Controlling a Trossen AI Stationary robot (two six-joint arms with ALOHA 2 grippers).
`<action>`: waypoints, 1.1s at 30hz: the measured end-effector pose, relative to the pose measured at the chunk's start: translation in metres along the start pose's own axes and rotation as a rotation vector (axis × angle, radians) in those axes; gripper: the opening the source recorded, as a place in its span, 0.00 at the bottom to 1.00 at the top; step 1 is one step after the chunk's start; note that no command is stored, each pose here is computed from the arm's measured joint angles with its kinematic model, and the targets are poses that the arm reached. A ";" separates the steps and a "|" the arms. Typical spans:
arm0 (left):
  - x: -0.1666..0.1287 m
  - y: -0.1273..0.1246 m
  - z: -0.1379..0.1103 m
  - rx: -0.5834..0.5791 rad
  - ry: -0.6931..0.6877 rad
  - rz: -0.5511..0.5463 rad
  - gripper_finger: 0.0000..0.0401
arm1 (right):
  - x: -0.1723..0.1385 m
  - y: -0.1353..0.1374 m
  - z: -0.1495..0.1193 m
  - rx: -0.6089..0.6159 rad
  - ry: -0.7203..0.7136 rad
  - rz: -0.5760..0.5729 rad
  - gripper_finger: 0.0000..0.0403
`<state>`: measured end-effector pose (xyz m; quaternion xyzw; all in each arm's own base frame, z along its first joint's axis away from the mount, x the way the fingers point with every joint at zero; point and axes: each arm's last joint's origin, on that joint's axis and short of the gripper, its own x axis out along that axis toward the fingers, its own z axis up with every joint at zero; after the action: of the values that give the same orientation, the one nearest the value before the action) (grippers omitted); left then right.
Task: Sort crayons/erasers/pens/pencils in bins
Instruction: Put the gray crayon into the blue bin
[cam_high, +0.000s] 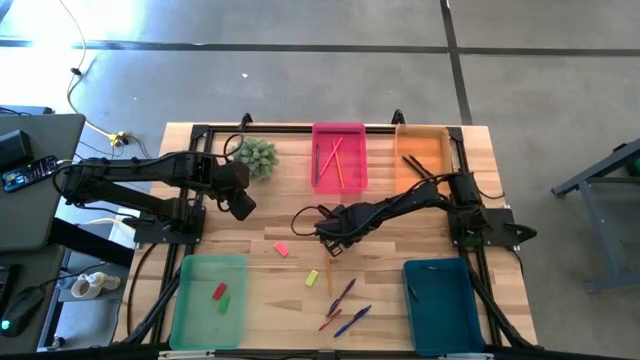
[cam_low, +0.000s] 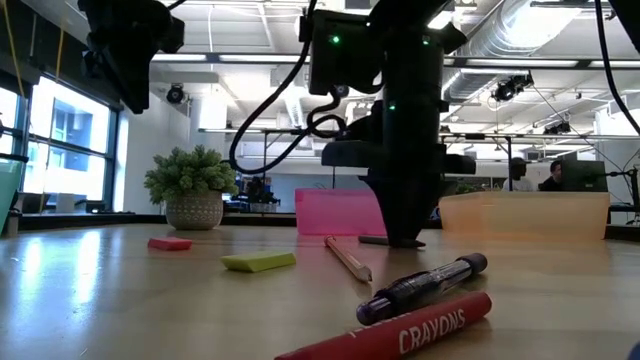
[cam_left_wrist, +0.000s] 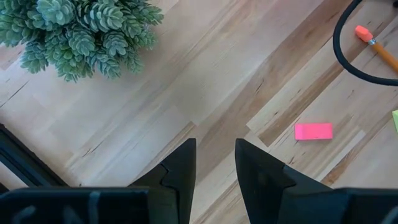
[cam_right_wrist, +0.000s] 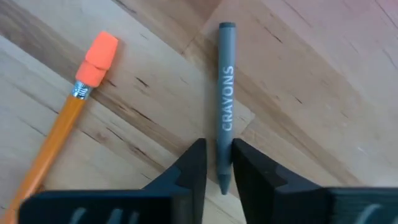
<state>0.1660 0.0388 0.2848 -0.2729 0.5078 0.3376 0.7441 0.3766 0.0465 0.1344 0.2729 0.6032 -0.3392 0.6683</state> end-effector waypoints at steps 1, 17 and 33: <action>0.000 0.000 0.000 0.000 0.000 0.000 0.25 | 0.002 0.000 0.001 -0.008 0.008 -0.001 0.14; 0.000 0.000 0.000 0.003 0.000 -0.001 0.25 | -0.010 -0.009 0.002 -0.128 0.038 0.013 0.01; 0.000 -0.005 0.006 0.042 -0.058 -0.044 0.28 | -0.096 -0.038 -0.031 0.019 -0.072 -0.044 0.01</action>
<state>0.1732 0.0405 0.2869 -0.2584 0.4868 0.3182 0.7713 0.3232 0.0590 0.2275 0.2535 0.5812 -0.3691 0.6795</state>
